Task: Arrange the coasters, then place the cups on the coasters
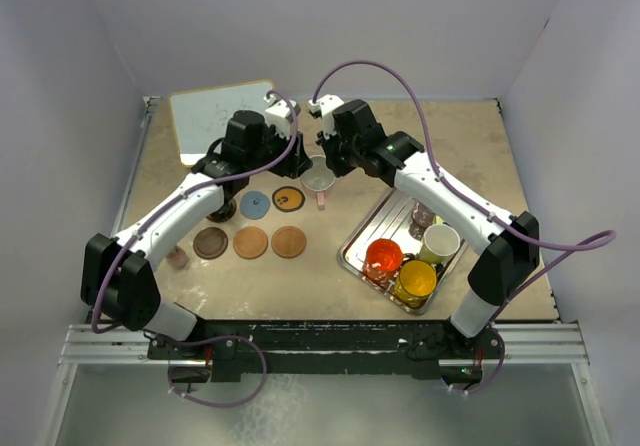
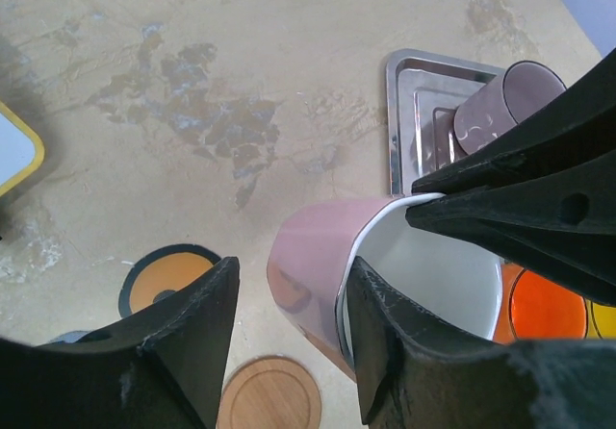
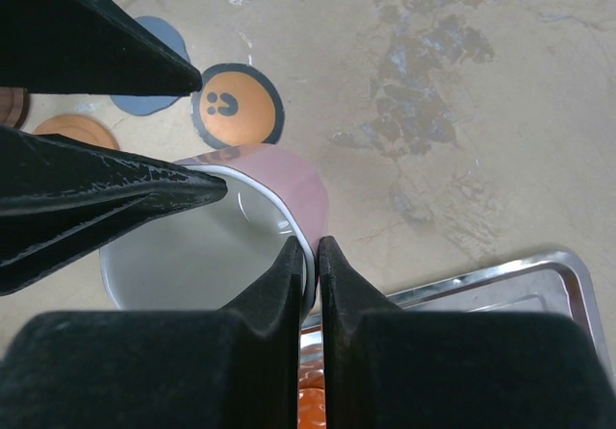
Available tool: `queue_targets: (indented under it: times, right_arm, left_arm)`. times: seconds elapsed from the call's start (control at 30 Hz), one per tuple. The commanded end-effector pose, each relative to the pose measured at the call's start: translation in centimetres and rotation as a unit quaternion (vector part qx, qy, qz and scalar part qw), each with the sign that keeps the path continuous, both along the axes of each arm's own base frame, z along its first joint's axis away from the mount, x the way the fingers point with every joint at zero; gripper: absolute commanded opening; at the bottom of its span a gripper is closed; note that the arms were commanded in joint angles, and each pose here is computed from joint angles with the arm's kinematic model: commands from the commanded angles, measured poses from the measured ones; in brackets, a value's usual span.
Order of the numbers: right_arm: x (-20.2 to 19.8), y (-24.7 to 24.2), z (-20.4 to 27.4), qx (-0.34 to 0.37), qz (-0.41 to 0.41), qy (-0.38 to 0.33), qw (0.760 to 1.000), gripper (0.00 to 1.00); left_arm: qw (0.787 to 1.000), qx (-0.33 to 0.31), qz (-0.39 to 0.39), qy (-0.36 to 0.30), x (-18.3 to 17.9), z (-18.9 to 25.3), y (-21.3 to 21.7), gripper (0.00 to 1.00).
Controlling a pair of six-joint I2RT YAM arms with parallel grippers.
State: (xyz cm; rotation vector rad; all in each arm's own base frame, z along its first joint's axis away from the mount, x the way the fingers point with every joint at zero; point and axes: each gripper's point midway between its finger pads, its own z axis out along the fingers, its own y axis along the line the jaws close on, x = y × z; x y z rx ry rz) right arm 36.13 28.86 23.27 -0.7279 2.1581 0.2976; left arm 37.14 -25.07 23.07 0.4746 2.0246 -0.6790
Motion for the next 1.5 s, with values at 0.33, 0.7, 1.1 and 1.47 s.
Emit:
queue_targets:
  times: [0.33, 0.7, 1.1, 1.47]
  right_arm:
    - [-2.1, 3.0, 7.6, 0.119, 0.068, -0.034, 0.990, 0.00]
    - [-3.4, 3.5, 7.6, 0.122, 0.107, -0.017, 0.987, 0.00]
    - [-3.5, 0.4, 8.1, 0.059, 0.133, -0.066, 0.987, 0.33]
    - [-4.6, -9.6, 6.8, 0.042, 0.092, -0.090, 0.991, 0.60]
  left_arm:
    - [0.999, -0.022, -0.028, -0.019, 0.1, 2.1, -1.3, 0.13]
    - [0.998, -0.019, 0.003, -0.062, -0.4, 4.5, 0.5, 0.03]
    - [0.987, 0.070, 0.100, -0.102, 0.4, 3.6, 6.4, 0.03]
    - [0.978, 0.135, 0.135, -0.081, 2.9, 0.4, 12.1, 0.03]
